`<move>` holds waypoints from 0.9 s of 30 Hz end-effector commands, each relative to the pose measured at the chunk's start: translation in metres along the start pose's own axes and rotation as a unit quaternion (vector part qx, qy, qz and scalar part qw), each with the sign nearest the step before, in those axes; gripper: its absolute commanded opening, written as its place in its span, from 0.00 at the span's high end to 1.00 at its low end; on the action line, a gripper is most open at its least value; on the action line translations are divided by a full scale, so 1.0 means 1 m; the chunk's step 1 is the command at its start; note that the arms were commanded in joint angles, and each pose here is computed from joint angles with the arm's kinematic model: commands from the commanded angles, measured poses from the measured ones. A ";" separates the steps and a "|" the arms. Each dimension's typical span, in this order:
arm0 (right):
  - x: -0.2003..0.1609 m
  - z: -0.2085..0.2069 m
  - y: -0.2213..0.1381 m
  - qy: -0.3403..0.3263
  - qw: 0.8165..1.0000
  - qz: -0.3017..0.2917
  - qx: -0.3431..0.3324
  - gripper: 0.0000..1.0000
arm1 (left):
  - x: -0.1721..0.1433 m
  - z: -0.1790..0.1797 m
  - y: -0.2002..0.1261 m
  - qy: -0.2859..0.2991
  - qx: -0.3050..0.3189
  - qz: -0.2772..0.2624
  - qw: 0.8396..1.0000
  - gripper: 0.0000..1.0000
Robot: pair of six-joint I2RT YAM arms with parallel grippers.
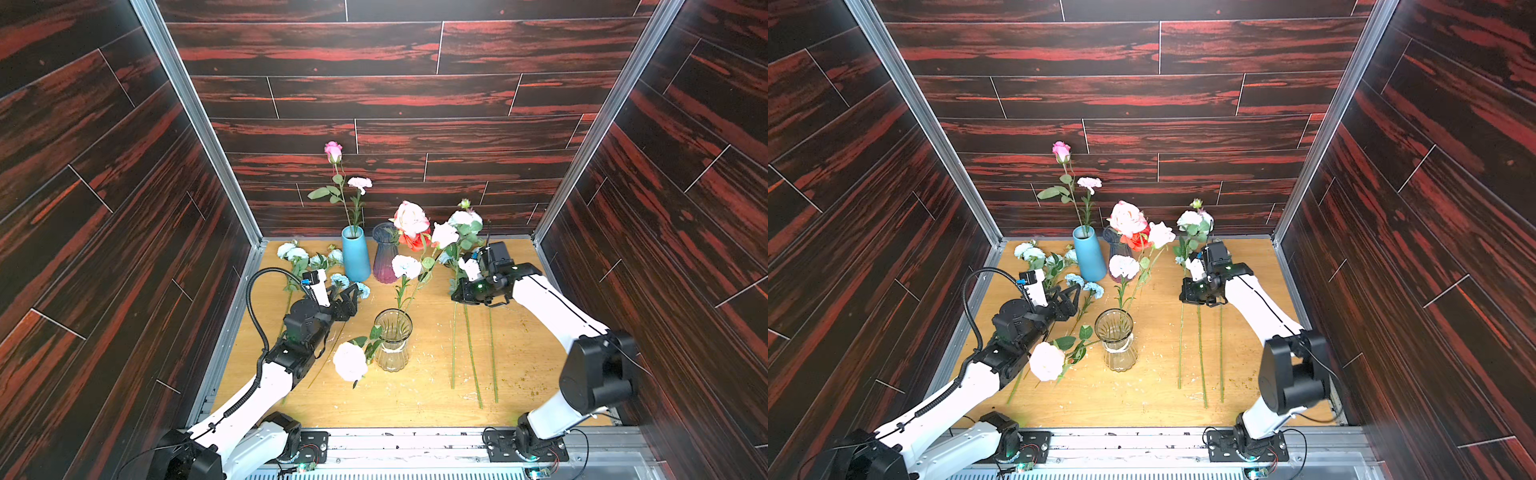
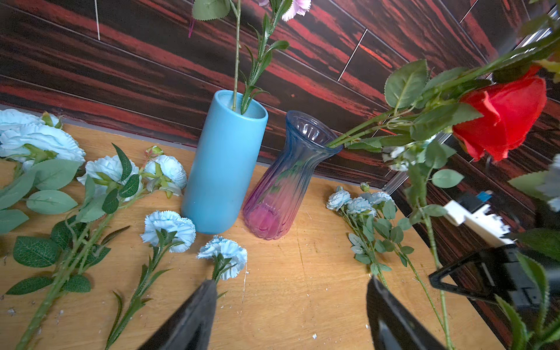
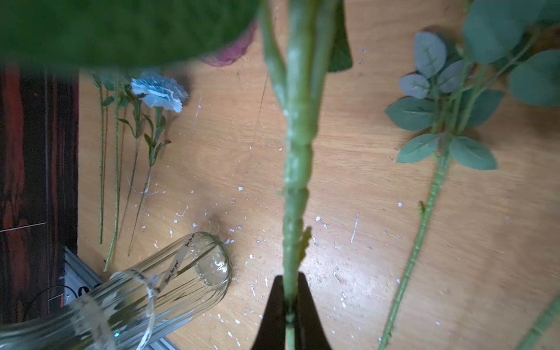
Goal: Pick out blue flowers from the vase
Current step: Place the flower at the center of the board.
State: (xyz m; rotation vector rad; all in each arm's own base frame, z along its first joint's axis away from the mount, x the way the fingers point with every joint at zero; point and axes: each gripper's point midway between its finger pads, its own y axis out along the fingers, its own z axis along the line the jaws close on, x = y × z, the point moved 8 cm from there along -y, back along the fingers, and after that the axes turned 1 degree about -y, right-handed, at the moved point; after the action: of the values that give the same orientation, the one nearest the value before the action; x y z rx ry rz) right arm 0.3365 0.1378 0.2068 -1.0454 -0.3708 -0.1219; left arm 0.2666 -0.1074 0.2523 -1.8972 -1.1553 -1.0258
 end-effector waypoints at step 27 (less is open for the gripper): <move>-0.019 -0.053 0.095 0.018 0.990 0.068 -0.126 1.00 | -0.002 0.001 0.001 0.007 0.005 0.002 1.000 0.21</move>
State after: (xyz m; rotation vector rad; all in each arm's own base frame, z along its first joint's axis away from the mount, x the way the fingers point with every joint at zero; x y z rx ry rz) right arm 0.3573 0.1465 0.1077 -1.2264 -0.2563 -0.0452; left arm 0.2680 -0.1080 0.2491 -1.8958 -1.1445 -1.0172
